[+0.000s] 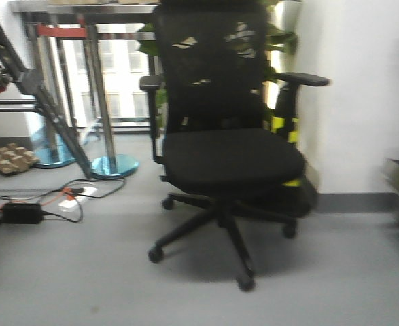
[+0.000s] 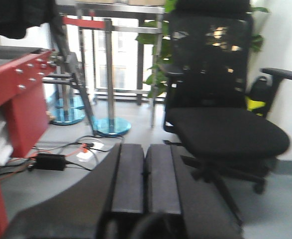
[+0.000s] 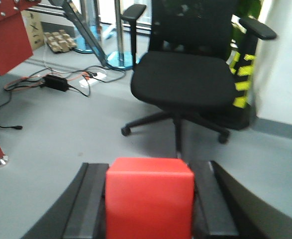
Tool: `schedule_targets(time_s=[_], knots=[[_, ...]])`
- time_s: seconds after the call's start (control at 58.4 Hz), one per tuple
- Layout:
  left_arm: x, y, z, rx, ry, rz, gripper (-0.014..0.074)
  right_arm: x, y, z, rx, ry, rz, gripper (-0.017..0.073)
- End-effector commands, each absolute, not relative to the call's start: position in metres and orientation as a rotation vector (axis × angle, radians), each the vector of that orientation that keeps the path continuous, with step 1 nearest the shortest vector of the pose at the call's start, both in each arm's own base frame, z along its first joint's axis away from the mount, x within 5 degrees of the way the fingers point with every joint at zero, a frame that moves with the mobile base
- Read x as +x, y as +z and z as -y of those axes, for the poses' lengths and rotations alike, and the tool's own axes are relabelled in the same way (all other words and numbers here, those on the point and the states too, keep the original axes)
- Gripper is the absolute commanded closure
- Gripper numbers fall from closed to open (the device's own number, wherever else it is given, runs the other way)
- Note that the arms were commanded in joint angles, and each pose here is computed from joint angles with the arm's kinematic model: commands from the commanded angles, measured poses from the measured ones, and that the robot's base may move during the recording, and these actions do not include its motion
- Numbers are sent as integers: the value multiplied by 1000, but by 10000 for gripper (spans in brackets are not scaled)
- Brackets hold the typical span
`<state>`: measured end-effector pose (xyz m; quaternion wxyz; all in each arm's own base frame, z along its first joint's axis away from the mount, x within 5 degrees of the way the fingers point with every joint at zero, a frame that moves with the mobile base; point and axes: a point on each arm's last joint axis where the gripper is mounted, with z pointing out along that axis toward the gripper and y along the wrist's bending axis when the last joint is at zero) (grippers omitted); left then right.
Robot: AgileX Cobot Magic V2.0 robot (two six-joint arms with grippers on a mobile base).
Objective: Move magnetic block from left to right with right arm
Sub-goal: 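Turn and drive the base to the second grey table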
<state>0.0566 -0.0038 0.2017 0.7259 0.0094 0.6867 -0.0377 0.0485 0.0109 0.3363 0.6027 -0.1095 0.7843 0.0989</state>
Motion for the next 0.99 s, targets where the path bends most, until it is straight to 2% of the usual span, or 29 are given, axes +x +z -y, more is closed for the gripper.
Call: schedule_targets(time_s=[0.0, 0.977], knots=[[55, 208, 3, 9, -93, -1422, 720, 49, 352, -12, -257, 238, -1709, 313], [55, 208, 3, 9, -93, -1422, 720, 49, 352, -12, -257, 238, -1709, 313]])
